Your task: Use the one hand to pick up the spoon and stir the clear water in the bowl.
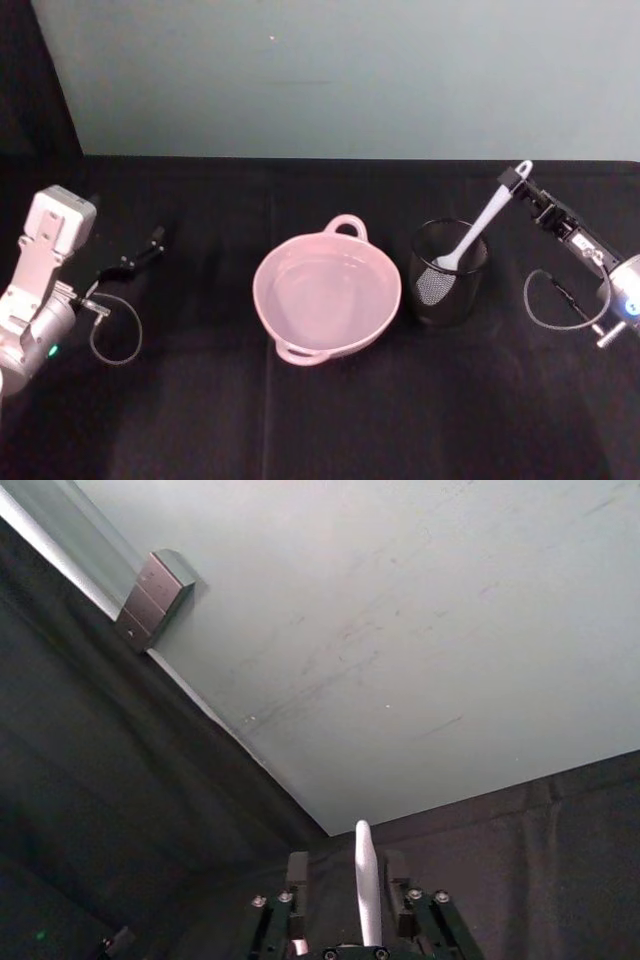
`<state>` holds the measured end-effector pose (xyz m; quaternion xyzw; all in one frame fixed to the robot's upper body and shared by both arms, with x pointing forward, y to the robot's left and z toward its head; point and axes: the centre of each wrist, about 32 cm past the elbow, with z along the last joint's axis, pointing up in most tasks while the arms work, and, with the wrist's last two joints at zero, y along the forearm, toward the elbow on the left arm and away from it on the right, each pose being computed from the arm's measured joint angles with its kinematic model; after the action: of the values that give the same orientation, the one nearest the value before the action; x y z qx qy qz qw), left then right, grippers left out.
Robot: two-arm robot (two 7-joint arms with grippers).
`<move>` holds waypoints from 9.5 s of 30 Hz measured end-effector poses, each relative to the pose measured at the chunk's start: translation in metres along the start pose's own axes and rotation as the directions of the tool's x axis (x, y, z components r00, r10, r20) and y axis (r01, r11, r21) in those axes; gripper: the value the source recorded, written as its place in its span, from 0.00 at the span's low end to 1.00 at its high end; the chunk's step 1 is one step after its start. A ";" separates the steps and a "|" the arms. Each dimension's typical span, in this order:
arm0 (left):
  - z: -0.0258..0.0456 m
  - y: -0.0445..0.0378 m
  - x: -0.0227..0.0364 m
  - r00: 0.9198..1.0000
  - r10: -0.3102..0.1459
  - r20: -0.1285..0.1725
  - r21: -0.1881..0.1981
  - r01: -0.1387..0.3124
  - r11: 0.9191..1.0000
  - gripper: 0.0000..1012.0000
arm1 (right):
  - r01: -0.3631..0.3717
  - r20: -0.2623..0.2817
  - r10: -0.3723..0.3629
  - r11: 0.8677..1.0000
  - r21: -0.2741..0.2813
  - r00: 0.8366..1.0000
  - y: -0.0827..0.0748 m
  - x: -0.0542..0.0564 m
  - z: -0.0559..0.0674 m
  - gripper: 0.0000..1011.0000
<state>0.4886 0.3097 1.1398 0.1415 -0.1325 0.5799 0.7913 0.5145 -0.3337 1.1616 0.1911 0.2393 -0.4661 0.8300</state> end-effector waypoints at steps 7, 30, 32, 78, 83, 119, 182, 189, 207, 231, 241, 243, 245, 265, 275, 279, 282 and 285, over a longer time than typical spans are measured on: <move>0.0000 0.0000 0.0000 1.000 0.000 0.000 0.000 0.000 1.000 1.00 | 0.000 0.007 0.000 1.000 0.000 1.000 0.000 0.001 0.000 0.28; 0.0000 0.0000 0.0000 1.000 0.000 0.000 0.000 0.000 1.000 1.00 | -0.097 0.453 0.111 0.994 -0.052 0.885 0.009 -0.054 0.061 0.10; 0.0000 0.0000 0.0000 1.000 0.000 0.000 0.000 0.000 1.000 1.00 | -0.106 0.483 0.119 0.993 -0.054 0.868 0.010 -0.060 0.067 0.10; 0.0000 0.0000 0.0000 1.000 0.000 0.000 0.000 0.000 1.000 1.00 | -0.270 0.585 0.259 0.960 -0.070 0.768 0.035 -0.115 0.085 0.10; 0.0000 0.0000 0.0000 1.000 0.000 0.000 0.000 0.000 1.000 1.00 | -0.340 0.565 0.355 0.931 -0.136 0.745 0.056 -0.127 0.063 0.10; 0.0000 0.0000 0.0000 1.000 0.000 0.000 0.000 0.000 1.000 1.00 | -0.365 0.435 0.429 0.903 -0.226 0.792 0.121 -0.076 -0.029 0.10; 0.0000 0.0000 0.0000 1.000 0.000 0.000 0.000 0.000 1.000 1.00 | -0.288 0.532 0.328 0.944 -0.160 0.781 0.105 -0.072 -0.019 0.10; 0.0000 0.0000 0.0000 1.000 0.000 0.000 0.000 0.000 1.000 1.00 | -0.265 0.553 0.311 0.950 -0.165 0.773 0.089 -0.073 -0.011 0.10; 0.0000 0.0000 0.0000 1.000 0.000 0.000 0.000 0.000 1.000 1.00 | -0.345 0.534 0.430 0.903 -0.257 0.728 0.074 -0.109 -0.030 0.10; 0.0000 0.0000 0.0000 1.000 0.000 0.000 0.000 0.000 1.000 1.00 | -0.321 0.506 0.381 0.925 -0.206 0.774 0.114 -0.081 -0.030 0.10; 0.0000 0.0000 0.0000 1.000 0.000 0.000 0.000 0.000 1.000 1.00 | -0.271 0.533 0.326 0.945 -0.182 0.781 0.090 -0.073 -0.018 0.10; 0.0000 0.0000 0.0000 1.000 0.000 0.000 0.000 0.000 1.000 1.00 | -0.271 0.536 0.330 0.944 -0.188 0.777 0.084 -0.075 -0.017 0.10; 0.0000 0.0000 0.0000 1.000 0.000 0.000 0.000 0.000 1.000 1.00 | -0.273 0.540 0.335 0.942 -0.196 0.772 0.079 -0.079 -0.018 0.10; 0.0000 0.0000 0.0000 1.000 0.000 0.000 0.000 0.000 1.000 1.00 | -0.384 0.493 0.465 0.885 -0.262 0.735 0.083 -0.115 -0.045 0.10; 0.0000 0.0000 0.0000 1.000 0.000 0.000 0.000 0.000 1.000 1.00 | -0.381 0.495 0.442 0.897 -0.226 0.748 0.104 -0.104 -0.044 0.10; 0.0000 0.0000 0.0000 1.000 0.000 0.000 0.000 0.000 1.000 1.00 | -0.358 0.494 0.412 0.911 -0.204 0.766 0.107 -0.093 -0.041 0.10; 0.0000 0.0000 0.0000 1.000 0.000 0.000 0.000 0.000 1.000 1.00 | -0.333 0.493 0.380 0.925 -0.185 0.783 0.107 -0.084 -0.038 0.10; 0.0000 0.0000 0.0000 1.000 0.000 0.000 0.000 0.000 1.000 1.00 | -0.309 0.497 0.350 0.936 -0.167 0.794 0.103 -0.076 -0.034 0.10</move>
<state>0.4886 0.3097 1.1398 0.1415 -0.1325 0.5799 0.7913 0.5615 -0.2125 1.1877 0.0648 -0.0129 -0.3388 0.9385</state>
